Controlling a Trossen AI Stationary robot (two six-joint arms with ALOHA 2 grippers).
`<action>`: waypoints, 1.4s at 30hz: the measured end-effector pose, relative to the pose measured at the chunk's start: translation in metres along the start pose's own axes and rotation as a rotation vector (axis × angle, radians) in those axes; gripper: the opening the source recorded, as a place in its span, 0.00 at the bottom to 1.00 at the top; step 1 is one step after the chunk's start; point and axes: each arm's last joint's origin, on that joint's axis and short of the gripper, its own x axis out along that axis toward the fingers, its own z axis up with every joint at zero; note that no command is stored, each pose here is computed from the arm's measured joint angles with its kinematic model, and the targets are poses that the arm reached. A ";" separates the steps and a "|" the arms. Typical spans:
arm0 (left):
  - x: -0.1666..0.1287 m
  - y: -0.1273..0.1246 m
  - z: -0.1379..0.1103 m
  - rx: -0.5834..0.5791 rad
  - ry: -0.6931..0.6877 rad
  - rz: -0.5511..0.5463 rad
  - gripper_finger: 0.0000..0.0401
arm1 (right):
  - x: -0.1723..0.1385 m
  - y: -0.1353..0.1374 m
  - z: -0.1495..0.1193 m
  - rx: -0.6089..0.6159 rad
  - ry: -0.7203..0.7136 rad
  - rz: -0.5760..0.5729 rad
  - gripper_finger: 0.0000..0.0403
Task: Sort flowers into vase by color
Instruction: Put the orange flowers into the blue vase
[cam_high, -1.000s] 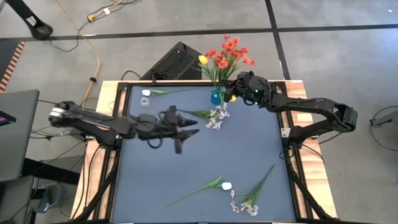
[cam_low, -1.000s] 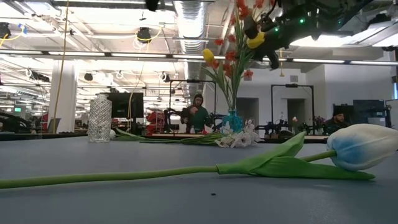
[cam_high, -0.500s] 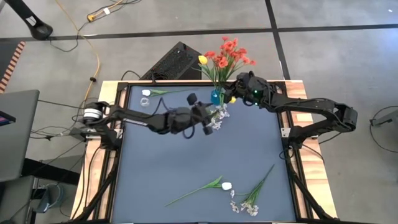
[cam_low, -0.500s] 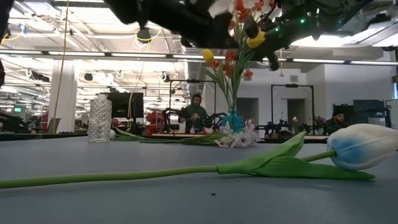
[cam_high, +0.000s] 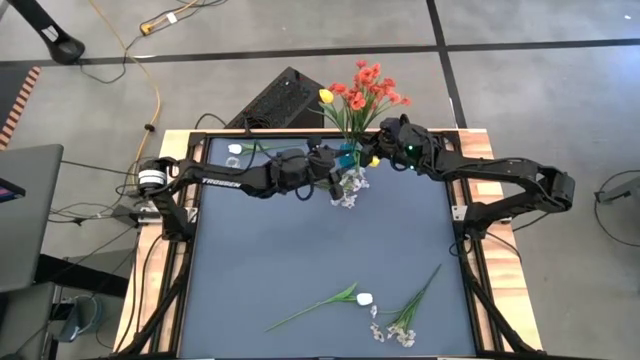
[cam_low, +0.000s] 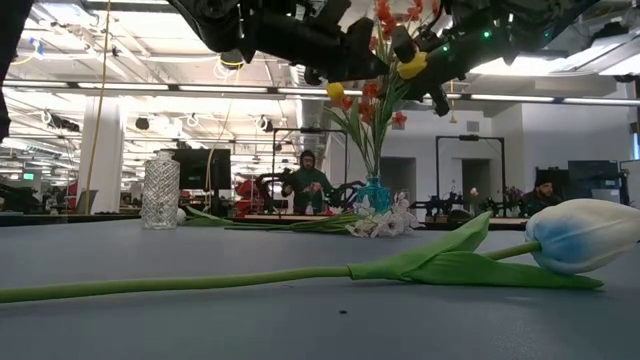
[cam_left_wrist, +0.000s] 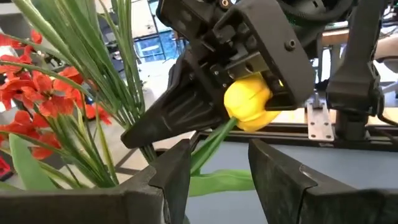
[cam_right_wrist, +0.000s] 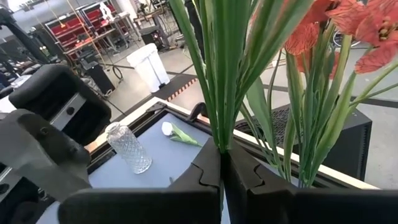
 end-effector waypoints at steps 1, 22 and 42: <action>0.001 0.003 0.000 -0.005 -0.004 0.008 0.38 | 0.000 0.000 0.000 0.000 0.001 0.002 0.07; 0.032 -0.001 -0.006 0.044 0.008 -0.039 0.32 | 0.000 0.002 0.000 0.003 -0.003 0.014 0.07; 0.031 -0.002 -0.020 0.063 0.160 -0.059 0.00 | 0.000 0.003 0.004 0.008 -0.043 0.034 0.07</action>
